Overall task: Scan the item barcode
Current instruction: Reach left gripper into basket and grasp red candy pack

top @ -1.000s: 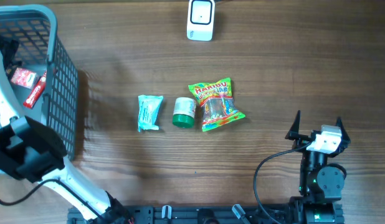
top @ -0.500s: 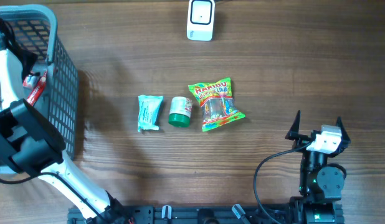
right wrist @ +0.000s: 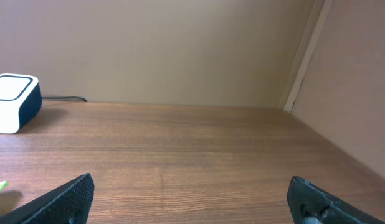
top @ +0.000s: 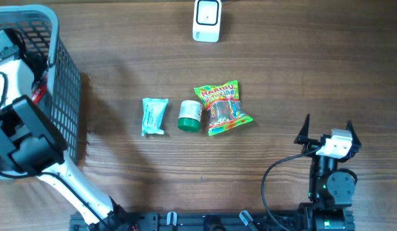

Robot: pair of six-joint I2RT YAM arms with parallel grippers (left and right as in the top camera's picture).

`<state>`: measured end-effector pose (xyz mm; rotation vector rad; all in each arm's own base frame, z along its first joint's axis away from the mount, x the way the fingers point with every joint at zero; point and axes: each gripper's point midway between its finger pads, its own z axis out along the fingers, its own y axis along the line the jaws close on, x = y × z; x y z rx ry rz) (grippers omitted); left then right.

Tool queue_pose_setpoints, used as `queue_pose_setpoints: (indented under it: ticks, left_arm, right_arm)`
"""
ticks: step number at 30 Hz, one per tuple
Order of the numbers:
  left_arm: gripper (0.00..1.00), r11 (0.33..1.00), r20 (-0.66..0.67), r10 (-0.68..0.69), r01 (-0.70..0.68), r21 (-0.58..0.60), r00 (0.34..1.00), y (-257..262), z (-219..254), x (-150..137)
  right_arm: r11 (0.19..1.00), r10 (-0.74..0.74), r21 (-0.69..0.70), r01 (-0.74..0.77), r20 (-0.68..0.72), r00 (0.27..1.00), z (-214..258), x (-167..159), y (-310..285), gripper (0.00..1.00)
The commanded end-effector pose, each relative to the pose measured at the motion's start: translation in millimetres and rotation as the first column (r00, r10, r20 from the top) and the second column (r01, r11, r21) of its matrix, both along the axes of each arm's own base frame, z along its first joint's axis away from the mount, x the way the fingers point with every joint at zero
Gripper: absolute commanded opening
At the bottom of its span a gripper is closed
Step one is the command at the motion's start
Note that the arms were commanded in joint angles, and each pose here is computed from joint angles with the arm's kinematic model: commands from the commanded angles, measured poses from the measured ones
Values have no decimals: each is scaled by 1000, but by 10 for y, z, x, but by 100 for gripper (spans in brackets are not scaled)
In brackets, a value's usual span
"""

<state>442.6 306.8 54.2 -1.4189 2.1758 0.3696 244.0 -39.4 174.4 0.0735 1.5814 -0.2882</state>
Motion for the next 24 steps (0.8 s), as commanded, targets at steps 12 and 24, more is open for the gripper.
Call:
queue_pose_setpoints:
  ticks: [12, 24]
  left_arm:
    - [48, 997, -95, -65, 61, -47, 993, -63, -379, -85]
    - [41, 996, 10, -39, 38, 78, 999, -160, 1126, -403]
  right_arm:
    - [1000, 17, -6, -17, 1, 1000, 3, 7, 32, 100]
    - [1000, 17, -7, -17, 0, 1000, 2, 7, 32, 100]
